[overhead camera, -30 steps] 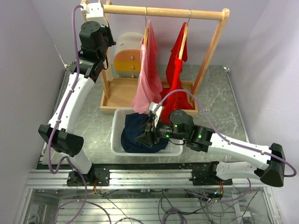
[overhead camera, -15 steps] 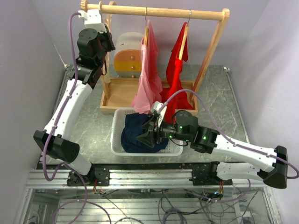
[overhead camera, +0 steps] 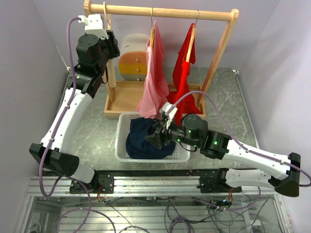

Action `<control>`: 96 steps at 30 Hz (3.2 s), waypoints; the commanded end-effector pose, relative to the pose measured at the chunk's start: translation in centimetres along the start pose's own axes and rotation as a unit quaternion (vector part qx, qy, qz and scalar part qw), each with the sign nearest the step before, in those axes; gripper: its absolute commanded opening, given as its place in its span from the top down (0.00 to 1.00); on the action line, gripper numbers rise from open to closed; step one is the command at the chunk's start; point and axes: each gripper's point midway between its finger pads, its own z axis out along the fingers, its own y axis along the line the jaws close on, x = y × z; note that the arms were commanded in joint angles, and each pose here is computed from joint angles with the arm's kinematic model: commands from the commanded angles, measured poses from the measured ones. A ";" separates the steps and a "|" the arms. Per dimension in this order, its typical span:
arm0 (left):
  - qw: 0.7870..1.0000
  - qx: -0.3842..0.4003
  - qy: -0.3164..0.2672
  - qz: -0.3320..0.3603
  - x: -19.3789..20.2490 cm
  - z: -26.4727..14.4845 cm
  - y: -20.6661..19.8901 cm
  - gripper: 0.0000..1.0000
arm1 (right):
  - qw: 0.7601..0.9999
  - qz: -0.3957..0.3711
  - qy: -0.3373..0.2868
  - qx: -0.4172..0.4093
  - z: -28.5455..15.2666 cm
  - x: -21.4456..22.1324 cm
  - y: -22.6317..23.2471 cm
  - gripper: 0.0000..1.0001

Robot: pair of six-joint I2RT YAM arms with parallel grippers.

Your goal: Remove the t-shirt from the hanger

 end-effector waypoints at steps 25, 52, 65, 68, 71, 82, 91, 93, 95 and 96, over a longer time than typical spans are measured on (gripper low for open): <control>0.996 -0.061 -0.065 0.001 -5.2 -6.0 3.6 0.11 | 0.986 -0.009 -0.014 0.166 -1.5 -1.8 -5.6 0.31; 0.981 0.177 -0.063 0.042 -8.8 -6.5 -14.8 0.05 | 0.968 0.050 -0.054 0.239 -6.6 -3.1 -7.6 0.31; 0.988 0.144 -0.029 0.053 -4.7 -1.5 -16.5 0.06 | 0.965 0.065 -0.060 0.247 -7.6 -3.4 -7.7 0.31; 0.989 0.135 -0.026 0.057 -4.0 -0.8 -16.4 0.08 | 0.965 0.064 -0.057 0.246 -7.4 -3.3 -7.7 0.31; 0.990 0.126 -0.024 0.061 -3.3 -0.1 -16.3 0.14 | 0.965 0.063 -0.051 0.248 -7.3 -3.0 -7.7 0.31; 0.991 0.124 -0.003 0.056 -1.0 1.8 -15.9 0.31 | 0.967 0.058 -0.050 0.244 -6.8 -2.8 -7.6 0.31; 0.991 0.127 0.007 0.051 0.3 2.4 -15.6 0.55 | 0.967 0.061 -0.051 0.240 -6.8 -2.6 -7.6 0.31; 0.991 0.127 0.006 0.049 0.4 2.4 -15.6 0.70 | 0.968 0.061 -0.052 0.239 -6.8 -2.6 -7.5 0.31; 0.991 0.128 0.001 0.047 0.2 2.5 -15.6 0.85 | 0.968 0.062 -0.052 0.239 -6.8 -2.5 -7.5 0.31; 0.991 0.128 -0.002 0.045 0.1 2.5 -15.6 0.92 | 0.968 0.062 -0.052 0.238 -6.8 -2.5 -7.5 0.30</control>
